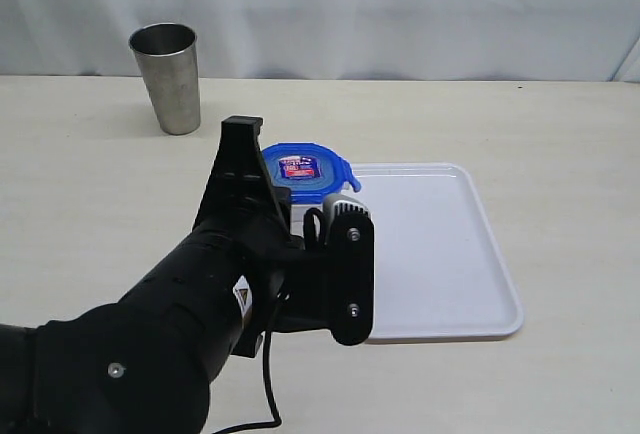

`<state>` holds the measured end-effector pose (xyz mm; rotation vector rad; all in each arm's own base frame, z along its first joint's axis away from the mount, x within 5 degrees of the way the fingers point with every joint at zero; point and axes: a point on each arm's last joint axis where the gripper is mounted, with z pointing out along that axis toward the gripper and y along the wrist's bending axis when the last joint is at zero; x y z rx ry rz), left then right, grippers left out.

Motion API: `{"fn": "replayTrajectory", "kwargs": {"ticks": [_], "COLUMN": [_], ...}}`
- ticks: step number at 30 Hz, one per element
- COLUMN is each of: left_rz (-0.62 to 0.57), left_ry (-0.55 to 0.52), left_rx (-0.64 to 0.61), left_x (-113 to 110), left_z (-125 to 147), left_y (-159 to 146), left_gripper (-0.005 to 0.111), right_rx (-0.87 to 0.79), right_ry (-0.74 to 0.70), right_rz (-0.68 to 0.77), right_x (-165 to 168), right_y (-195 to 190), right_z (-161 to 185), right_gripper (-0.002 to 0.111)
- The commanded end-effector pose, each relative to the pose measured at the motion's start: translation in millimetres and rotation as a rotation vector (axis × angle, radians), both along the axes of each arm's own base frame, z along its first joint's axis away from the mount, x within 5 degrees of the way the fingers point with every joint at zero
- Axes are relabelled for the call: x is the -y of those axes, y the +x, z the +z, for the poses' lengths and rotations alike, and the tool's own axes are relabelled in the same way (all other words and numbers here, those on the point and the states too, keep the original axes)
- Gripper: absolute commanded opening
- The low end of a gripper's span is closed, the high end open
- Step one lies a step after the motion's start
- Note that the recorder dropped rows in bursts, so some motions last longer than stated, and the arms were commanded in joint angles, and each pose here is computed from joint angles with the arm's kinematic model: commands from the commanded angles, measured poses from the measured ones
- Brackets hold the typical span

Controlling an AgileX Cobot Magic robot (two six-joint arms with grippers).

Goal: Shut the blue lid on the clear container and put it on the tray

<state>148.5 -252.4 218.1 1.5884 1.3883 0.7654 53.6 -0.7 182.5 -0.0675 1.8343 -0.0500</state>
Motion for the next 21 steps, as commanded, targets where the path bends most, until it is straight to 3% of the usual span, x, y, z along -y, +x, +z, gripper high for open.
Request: {"fn": "replayTrajectory", "kwargs": {"ticks": [1,21], "left_rz": [0.017,0.017], "left_ry": [-0.007,-0.008], "left_rx": [0.0,-0.016], "left_x": [-2.1,-2.0], "left_z": [1.7,0.4], "left_y": [-1.9,-2.6], "left_gripper": [0.0,0.0], "right_rx": [0.006,0.006], "right_ry": [0.003,0.003], "right_rz": [-0.009,-0.009], "right_x": [0.4,0.4], "right_y": [-0.1,-0.1], "right_z": [-0.5,-0.5], "right_gripper": [0.005,0.005]}}
